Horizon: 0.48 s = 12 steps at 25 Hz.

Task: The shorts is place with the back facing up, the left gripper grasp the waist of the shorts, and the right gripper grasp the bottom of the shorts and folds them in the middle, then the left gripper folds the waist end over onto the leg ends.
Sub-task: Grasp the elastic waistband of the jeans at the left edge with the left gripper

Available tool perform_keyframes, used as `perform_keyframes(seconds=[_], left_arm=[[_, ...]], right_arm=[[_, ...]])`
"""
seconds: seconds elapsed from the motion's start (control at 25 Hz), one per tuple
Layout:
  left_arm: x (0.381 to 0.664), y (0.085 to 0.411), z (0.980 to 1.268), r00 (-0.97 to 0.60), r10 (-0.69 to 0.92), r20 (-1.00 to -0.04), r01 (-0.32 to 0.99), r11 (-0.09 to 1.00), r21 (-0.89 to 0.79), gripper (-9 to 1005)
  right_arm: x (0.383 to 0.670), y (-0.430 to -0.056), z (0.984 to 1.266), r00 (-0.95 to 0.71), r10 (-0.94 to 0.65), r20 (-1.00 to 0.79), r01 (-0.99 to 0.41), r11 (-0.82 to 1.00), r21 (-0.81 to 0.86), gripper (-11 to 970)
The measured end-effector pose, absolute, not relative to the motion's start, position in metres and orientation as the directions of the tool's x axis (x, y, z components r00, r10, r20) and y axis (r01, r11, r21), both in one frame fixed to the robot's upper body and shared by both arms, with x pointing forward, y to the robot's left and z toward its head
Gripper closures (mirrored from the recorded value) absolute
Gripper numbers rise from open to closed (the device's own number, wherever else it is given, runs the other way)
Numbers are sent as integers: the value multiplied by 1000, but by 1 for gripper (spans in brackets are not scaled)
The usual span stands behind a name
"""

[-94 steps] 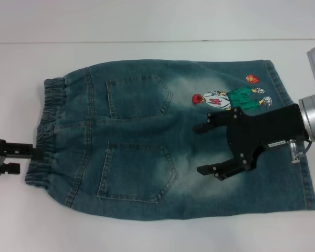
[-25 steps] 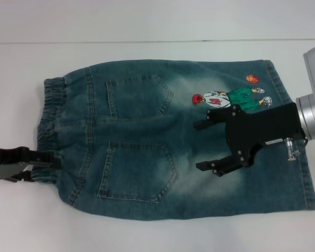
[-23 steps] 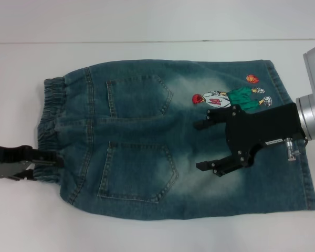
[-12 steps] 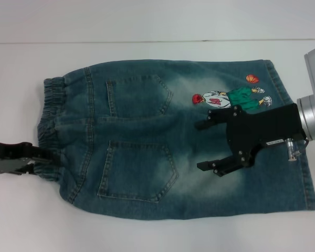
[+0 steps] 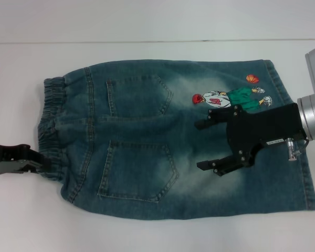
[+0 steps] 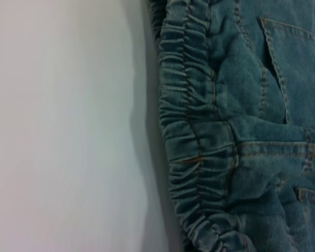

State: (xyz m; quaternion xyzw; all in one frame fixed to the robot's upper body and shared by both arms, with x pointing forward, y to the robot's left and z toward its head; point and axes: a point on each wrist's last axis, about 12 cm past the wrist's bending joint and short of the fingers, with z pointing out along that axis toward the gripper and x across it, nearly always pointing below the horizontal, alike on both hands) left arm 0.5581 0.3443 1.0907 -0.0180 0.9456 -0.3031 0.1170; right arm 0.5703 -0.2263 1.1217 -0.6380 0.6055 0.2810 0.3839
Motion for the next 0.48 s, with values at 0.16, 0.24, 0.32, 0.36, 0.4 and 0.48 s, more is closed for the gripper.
perform_keyframes(seconds=[0.16,0.24,0.32,0.36,0.4,0.48], left_arm=[[558,345,1091,-972,-104,-212,38,816,-576,654],[558,344,1091,-972,-103,-212,40,815,-578,734],[558,344,1091,-972,-101,-213,43,814,-579,863],[558,344,1091,-971,-101,-215,44,814,-580,928],[558,344,1092,-971,-102,-216,44,813,-581,931],[559,345,1093,-970,-103,-220,45,812,-582,937]], right_arm=[[570,-226,1123,110,-549,-828,-989,25,-148,71],[571,-227,1125,102,-549,-830,-989,30,-142,71],[573,-230,1128,69,-545,-836,-991,56,-118,71],[574,-232,1132,40,-540,-841,-992,78,-98,71],[577,-234,1137,-1,-531,-847,-991,111,-68,72],[581,-238,1152,-99,-516,-851,-984,180,5,72]])
